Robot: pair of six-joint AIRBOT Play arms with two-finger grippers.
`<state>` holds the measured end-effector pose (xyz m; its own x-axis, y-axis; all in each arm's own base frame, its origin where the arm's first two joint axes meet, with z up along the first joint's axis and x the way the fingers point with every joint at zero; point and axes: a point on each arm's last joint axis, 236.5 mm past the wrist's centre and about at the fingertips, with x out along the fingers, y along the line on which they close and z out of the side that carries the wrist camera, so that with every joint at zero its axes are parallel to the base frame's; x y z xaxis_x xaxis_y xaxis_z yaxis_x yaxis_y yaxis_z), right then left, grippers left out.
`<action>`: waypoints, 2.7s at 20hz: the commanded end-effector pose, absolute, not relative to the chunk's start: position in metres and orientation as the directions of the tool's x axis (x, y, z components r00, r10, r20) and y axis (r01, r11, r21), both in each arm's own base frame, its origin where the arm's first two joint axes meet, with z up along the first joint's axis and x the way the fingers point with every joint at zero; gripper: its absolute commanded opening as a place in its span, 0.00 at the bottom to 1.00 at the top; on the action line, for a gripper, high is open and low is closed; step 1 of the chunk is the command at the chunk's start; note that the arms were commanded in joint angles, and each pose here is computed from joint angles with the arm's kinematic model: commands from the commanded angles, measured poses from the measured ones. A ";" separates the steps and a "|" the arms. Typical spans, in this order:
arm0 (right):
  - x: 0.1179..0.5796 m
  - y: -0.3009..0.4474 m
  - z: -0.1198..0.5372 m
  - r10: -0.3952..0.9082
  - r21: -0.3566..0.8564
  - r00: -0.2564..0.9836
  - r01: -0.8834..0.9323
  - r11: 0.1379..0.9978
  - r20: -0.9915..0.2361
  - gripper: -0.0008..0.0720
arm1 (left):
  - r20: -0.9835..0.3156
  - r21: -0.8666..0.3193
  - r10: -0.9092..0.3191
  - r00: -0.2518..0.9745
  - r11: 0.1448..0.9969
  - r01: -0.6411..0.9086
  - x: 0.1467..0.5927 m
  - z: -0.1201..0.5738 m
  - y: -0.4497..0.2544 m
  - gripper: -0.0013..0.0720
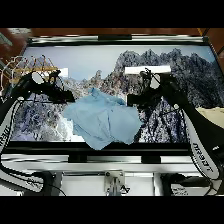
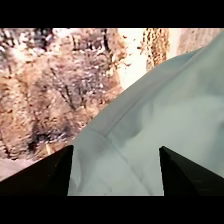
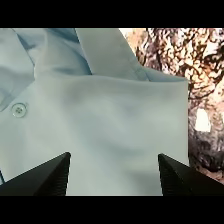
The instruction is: Fold the shirts.
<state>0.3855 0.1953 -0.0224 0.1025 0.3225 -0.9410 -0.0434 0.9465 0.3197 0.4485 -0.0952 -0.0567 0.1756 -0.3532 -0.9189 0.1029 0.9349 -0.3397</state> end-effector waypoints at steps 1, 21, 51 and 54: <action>0.411 0.200 -0.031 0.334 0.342 0.186 0.010 0.940 -0.924 0.93 | -0.886 -0.419 -0.430 0.173 0.903 0.096 0.453 -0.062 -0.113 0.84; 0.466 0.235 -0.087 0.420 0.455 0.310 0.047 0.889 -0.853 0.12 | -0.861 -0.407 -0.481 0.163 0.845 0.348 0.450 -0.011 -0.139 0.09; 0.233 0.230 -0.013 0.056 0.038 0.045 -0.335 0.941 -0.997 0.12 | -0.916 -0.355 -0.367 0.160 0.929 0.102 0.295 -0.014 -0.111 0.88; 0.231 0.232 -0.025 0.049 0.037 0.027 -0.334 0.942 -0.998 0.12 | -0.837 -0.456 -0.476 0.271 0.880 0.134 0.327 0.021 -0.142 0.86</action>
<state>0.2432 0.2360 -0.0005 0.0736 0.0985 -0.9924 -0.3414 0.9375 0.0677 0.3136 -0.1202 0.0086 0.2197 -0.3989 -0.8903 0.1350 0.9162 -0.3772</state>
